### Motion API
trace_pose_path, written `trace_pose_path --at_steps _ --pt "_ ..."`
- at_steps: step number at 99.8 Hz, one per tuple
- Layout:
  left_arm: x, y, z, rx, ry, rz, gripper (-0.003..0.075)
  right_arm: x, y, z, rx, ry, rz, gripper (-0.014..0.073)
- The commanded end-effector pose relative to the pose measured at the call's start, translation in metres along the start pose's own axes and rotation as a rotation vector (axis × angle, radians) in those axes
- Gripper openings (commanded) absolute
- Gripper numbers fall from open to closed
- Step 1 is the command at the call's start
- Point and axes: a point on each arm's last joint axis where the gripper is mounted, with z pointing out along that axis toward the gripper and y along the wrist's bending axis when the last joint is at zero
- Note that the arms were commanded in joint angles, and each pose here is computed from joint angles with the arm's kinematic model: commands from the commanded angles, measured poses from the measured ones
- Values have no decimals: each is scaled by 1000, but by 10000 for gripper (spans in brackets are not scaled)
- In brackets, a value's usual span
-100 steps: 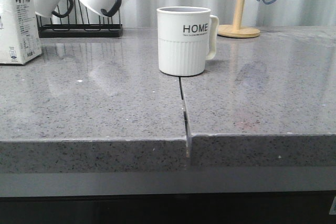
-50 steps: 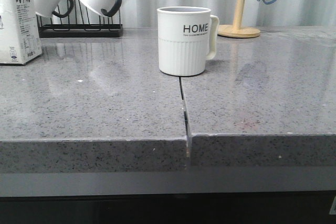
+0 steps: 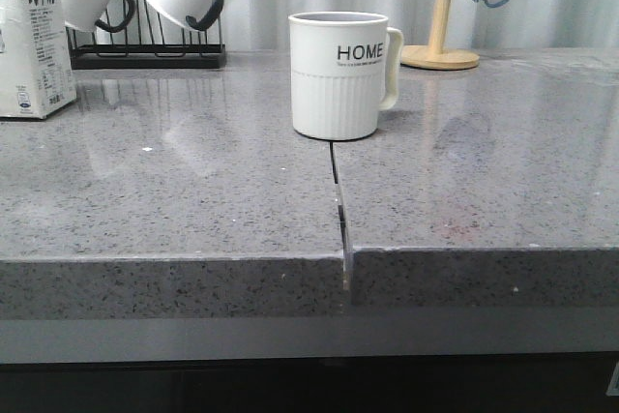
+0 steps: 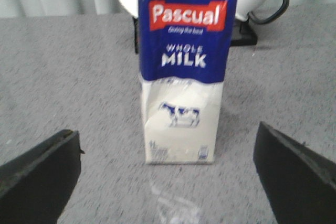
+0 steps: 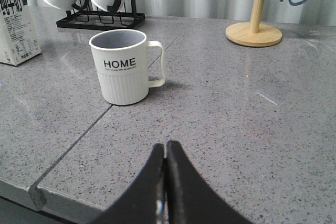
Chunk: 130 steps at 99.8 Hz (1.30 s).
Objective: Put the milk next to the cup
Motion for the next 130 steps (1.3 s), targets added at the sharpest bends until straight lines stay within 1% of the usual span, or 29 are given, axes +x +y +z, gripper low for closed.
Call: trace_pose_path --at_steps 1,21,43,52,71,91,130 --pt "-23 -6 7 26 -145 -18 629 -15 2 -2 -10 -98 3 -68" --pt "-16 -8 32 29 -163 -27 629 -15 2 -2 -10 -98 3 -68" --pt "-13 -8 48 31 -204 -60 628 -15 2 -2 -10 -98 3 -68" --pt "-11 -8 55 31 -193 -71 627 -15 2 -2 -10 -98 3 -68" --pt "-17 -9 68 33 -201 -65 627 -15 2 -2 -10 -99 3 -68" --pt "-16 -10 85 34 -183 -61 627 -15 2 -2 -10 -99 3 -68" --pt "-17 -10 120 36 -198 -43 627 -15 2 -2 -10 -99 3 -68"
